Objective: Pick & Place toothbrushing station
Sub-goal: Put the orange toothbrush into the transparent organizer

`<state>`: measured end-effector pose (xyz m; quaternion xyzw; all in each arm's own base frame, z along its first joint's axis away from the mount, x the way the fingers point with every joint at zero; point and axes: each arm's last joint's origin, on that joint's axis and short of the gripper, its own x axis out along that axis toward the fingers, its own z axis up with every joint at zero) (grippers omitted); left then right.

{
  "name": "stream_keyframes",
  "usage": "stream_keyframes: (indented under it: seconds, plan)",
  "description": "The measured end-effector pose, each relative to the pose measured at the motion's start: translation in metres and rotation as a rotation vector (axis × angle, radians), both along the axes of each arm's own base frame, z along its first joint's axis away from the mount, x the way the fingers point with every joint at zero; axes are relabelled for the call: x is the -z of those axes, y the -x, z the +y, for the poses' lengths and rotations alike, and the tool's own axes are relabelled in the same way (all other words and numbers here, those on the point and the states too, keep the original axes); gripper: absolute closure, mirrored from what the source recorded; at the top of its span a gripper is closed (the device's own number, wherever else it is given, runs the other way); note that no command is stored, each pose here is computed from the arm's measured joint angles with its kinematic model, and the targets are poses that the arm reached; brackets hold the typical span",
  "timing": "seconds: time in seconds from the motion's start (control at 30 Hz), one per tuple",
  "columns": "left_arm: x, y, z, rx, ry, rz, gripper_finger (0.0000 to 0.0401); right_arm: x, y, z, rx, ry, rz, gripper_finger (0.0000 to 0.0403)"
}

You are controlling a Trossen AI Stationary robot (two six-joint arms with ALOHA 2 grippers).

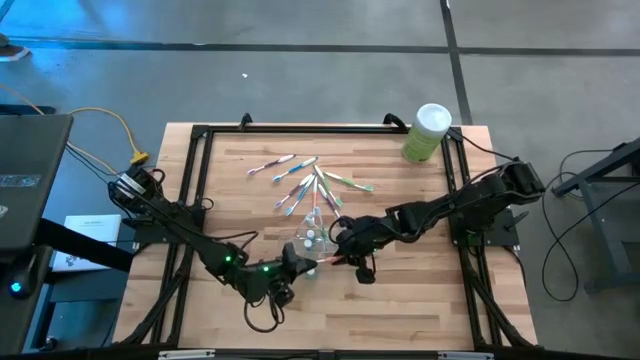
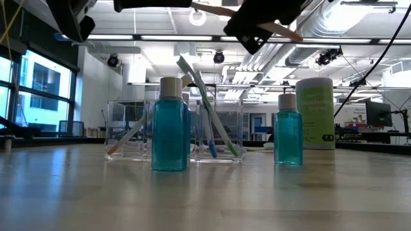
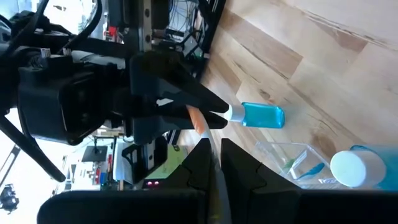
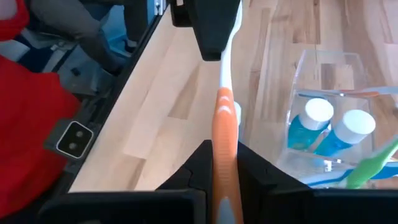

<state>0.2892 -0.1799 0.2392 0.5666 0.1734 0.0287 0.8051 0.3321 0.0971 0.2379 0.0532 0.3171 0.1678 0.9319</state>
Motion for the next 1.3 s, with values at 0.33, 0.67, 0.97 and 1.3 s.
stream_keyframes:
  seconds: [0.33, 0.67, 0.97, 1.3]
  plan:
    - [-0.003, 0.0, -0.004, 0.031, 0.194, -0.054, 0.0329, 0.0, 0.001, 0.001, -0.02, 0.013, 0.004, 0.0374]
    - [-0.009, 0.002, -0.01, 0.017, 0.151, -0.114, 0.0309, -0.001, 0.003, 0.007, -0.035, 0.031, -0.007, 0.0374]
    - [-0.013, 0.007, -0.018, 0.001, 0.33, -0.187, 0.0306, -0.001, 0.003, 0.007, -0.035, 0.057, -0.016, 0.0374]
    - [-0.014, 0.012, -0.026, 0.029, 0.317, -0.186, 0.0253, 0.001, 0.003, 0.006, -0.032, 0.066, -0.012, 0.0374]
